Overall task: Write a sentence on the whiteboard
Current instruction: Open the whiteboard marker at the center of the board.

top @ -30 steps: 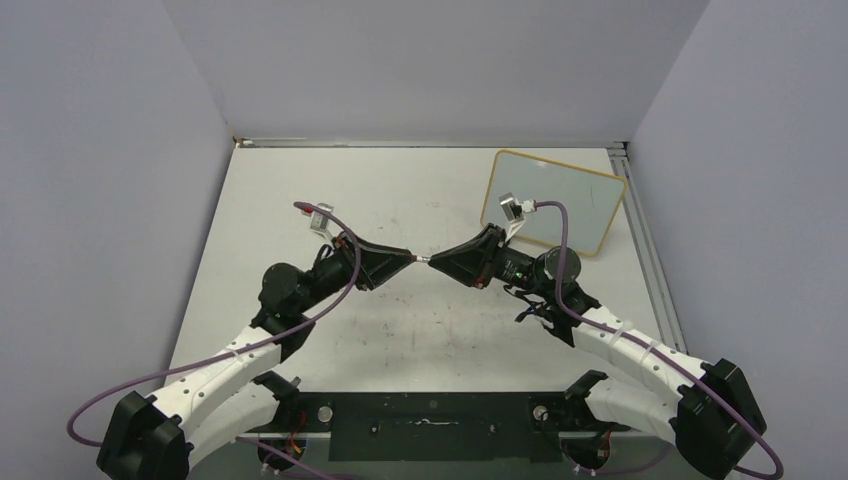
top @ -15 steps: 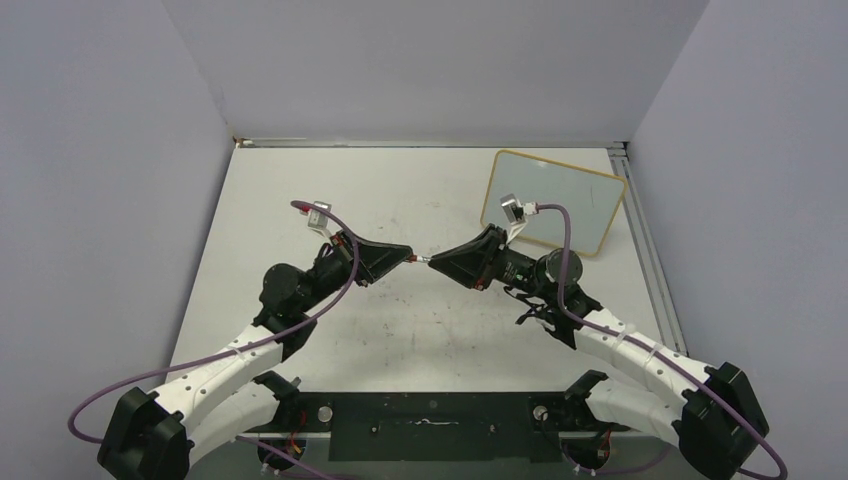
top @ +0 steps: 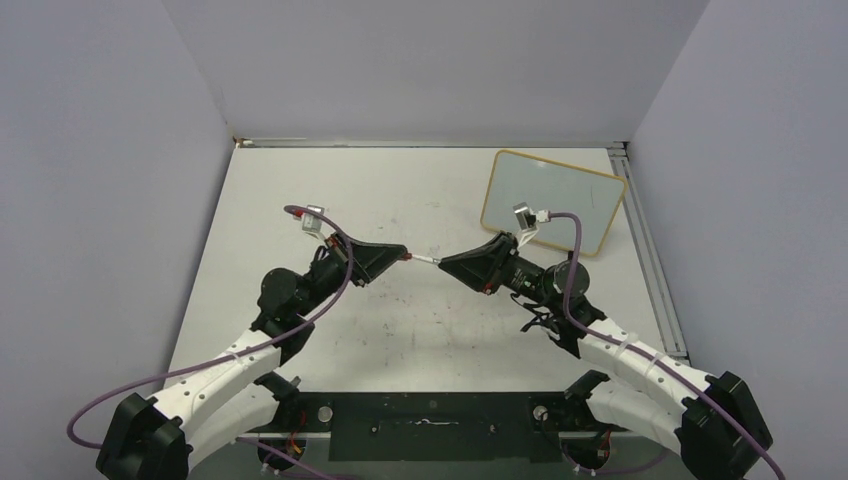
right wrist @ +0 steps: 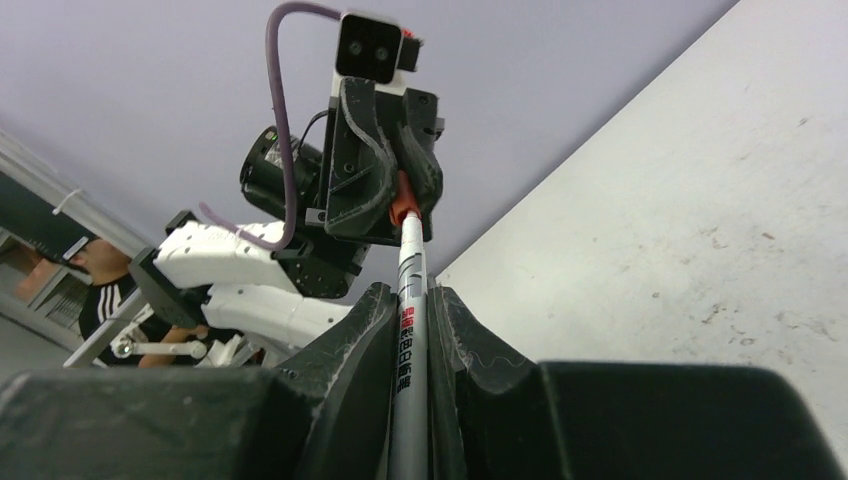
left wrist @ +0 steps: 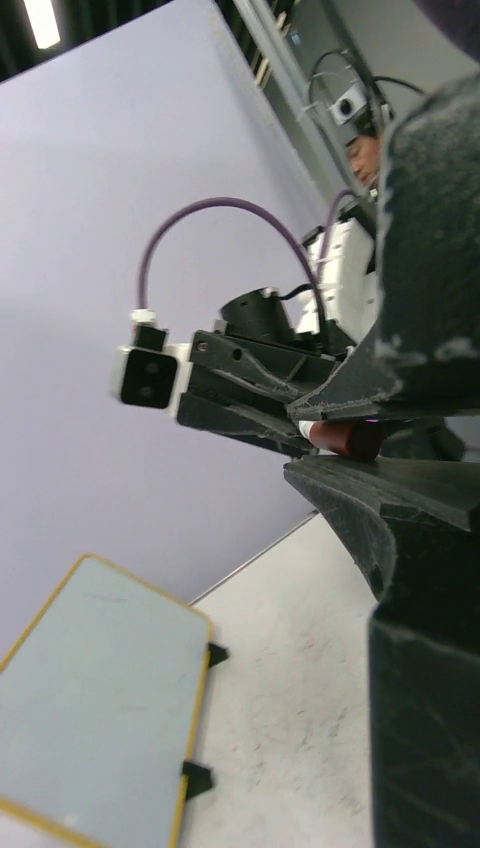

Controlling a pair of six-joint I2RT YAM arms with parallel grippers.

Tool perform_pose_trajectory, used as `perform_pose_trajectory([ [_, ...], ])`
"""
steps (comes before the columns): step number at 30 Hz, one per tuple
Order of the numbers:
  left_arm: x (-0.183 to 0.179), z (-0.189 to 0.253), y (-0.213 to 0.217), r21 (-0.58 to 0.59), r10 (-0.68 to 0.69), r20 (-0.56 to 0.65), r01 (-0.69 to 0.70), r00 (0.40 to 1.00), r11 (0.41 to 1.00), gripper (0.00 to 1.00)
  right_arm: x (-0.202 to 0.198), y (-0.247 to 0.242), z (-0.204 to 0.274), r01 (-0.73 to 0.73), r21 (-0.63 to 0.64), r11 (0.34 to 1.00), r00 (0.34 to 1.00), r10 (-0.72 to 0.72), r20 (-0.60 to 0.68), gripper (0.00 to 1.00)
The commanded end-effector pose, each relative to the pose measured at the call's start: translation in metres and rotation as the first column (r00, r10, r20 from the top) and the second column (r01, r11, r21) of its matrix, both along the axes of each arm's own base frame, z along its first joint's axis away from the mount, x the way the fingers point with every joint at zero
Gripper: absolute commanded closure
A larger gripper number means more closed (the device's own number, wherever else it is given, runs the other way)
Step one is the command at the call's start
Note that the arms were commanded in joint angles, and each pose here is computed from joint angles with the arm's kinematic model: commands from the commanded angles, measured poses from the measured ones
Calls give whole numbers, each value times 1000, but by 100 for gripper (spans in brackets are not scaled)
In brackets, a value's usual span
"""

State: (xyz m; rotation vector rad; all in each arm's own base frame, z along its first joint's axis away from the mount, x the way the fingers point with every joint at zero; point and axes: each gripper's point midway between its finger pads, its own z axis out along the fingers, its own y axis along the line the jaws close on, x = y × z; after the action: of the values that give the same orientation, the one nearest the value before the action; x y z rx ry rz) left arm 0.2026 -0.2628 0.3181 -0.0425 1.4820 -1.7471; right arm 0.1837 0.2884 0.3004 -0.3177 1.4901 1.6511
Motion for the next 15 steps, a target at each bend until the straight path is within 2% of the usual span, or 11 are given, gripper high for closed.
perform_pose_trajectory([
  [1, 14, 40, 29, -126, 160, 81, -149, 984, 981, 100, 8, -18, 29, 75, 86, 993, 994, -82, 76, 95],
  [6, 18, 40, 35, -137, 185, 78, -174, 980, 975, 100, 10, -20, 27, 90, 69, 993, 993, -95, 74, 95],
  [10, 26, 40, 47, -127, 230, 83, -219, 970, 967, 100, 20, -28, 16, 172, -30, 985, 982, -169, 86, 95],
  [13, 38, 31, 51, -15, 276, 106, -276, 955, 961, 100, 31, -42, 10, 285, -132, 949, 955, -271, 118, 95],
  [15, 53, 9, 51, 136, 317, 97, -328, 943, 935, 100, 40, -54, 8, 370, -191, 909, 927, -347, 144, 95],
])
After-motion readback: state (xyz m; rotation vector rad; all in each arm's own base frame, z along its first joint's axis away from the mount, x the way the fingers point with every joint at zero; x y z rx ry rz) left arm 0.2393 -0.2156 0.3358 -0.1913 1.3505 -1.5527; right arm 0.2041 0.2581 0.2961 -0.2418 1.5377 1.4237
